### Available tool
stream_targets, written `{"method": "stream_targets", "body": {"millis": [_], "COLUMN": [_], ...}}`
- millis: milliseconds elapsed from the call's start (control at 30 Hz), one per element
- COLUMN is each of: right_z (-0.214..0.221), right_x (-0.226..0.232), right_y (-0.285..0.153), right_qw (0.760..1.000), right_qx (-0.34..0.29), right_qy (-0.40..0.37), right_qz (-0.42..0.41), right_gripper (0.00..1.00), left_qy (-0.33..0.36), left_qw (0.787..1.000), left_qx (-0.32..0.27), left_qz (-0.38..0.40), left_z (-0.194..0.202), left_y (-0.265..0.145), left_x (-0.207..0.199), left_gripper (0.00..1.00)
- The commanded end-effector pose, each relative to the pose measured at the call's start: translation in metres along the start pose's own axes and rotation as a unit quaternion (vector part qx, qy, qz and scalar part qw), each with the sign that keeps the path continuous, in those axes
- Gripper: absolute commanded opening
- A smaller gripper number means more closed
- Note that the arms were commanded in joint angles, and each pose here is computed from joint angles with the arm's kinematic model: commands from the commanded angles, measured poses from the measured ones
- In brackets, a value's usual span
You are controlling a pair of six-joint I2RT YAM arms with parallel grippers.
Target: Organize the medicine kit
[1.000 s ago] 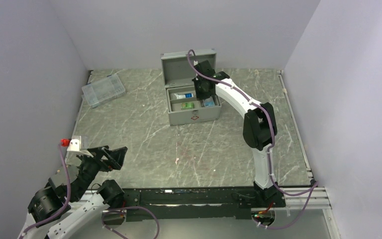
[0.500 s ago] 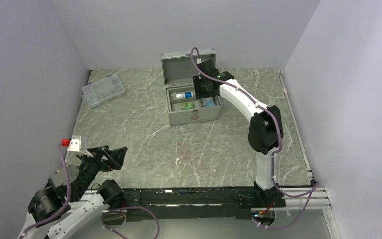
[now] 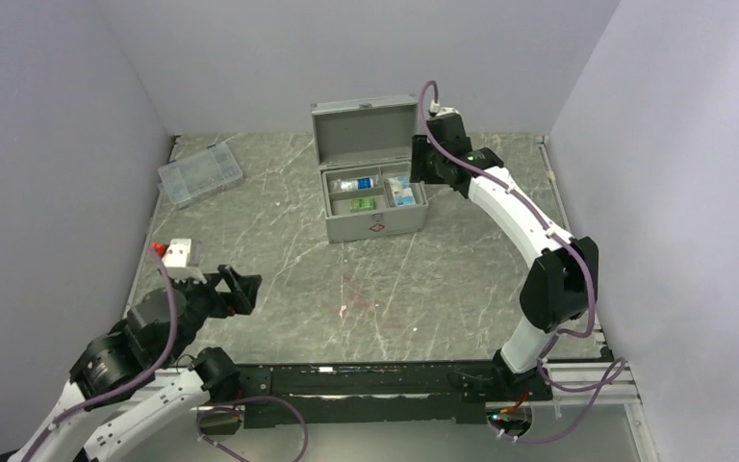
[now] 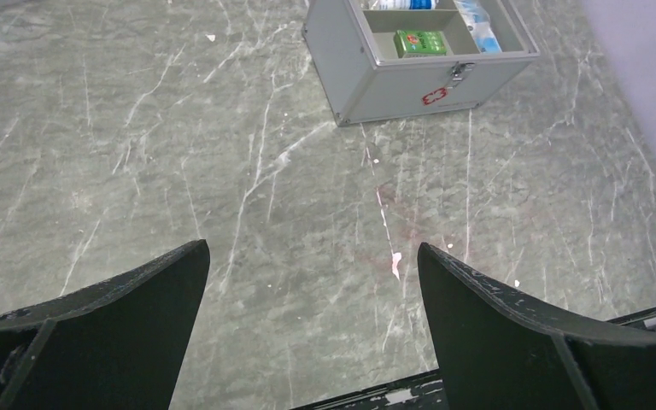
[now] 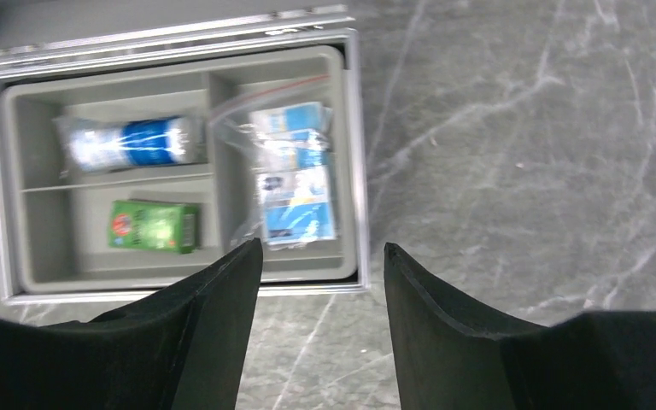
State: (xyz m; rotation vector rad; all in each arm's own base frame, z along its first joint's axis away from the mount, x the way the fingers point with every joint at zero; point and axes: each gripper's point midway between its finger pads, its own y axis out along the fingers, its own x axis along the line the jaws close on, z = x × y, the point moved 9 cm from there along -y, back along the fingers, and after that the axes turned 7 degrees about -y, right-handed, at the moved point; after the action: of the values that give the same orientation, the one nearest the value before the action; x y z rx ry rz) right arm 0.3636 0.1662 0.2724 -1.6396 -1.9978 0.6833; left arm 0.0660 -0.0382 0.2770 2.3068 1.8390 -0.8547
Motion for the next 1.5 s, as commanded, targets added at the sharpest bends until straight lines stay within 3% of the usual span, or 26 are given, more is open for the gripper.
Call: {"method": "stream_targets", "body": {"millis": [0, 433, 1000, 1133, 1300, 1467], "right_z": [-0.002, 0.015, 0.033, 0.036, 0.043, 0.048], "right_x": [-0.021, -0.028, -0.025, -0.026, -0.026, -0.025], "right_y": [0.003, 0.038, 0.07, 0.073, 0.073, 0.07], "right_qw": [0.999, 0.999, 0.997, 0.996, 0.996, 0.995], "right_qx": [-0.019, 0.029, 0.065, 0.071, 0.074, 0.082], "right_qy": [0.03, 0.034, 0.042, 0.041, 0.039, 0.04], "right_qz": [0.019, -0.03, -0.031, -0.029, -0.029, -0.042], "right_gripper": [0.58, 0.58, 0.47, 0.41, 0.22, 0.09], "left_qy": [-0.01, 0.03, 0.022, 0.022, 0.017, 0.016], "left_qw": [1.0, 0.995, 0.995, 0.994, 0.995, 0.995], "left_qx": [-0.009, 0.093, 0.099, 0.102, 0.101, 0.1], "left_qz": [0.012, 0.001, 0.011, 0.007, 0.007, 0.002], "left_z": [-0.02, -0.003, -0.001, 0.0, 0.003, 0.003], "left_y": [0.011, 0.061, 0.059, 0.058, 0.055, 0.052], "left_x": [-0.024, -0.061, -0.058, -0.055, -0.052, -0.048], "left_gripper": [0.99, 0.99, 0.99, 0.99, 0.99, 0.99]}}
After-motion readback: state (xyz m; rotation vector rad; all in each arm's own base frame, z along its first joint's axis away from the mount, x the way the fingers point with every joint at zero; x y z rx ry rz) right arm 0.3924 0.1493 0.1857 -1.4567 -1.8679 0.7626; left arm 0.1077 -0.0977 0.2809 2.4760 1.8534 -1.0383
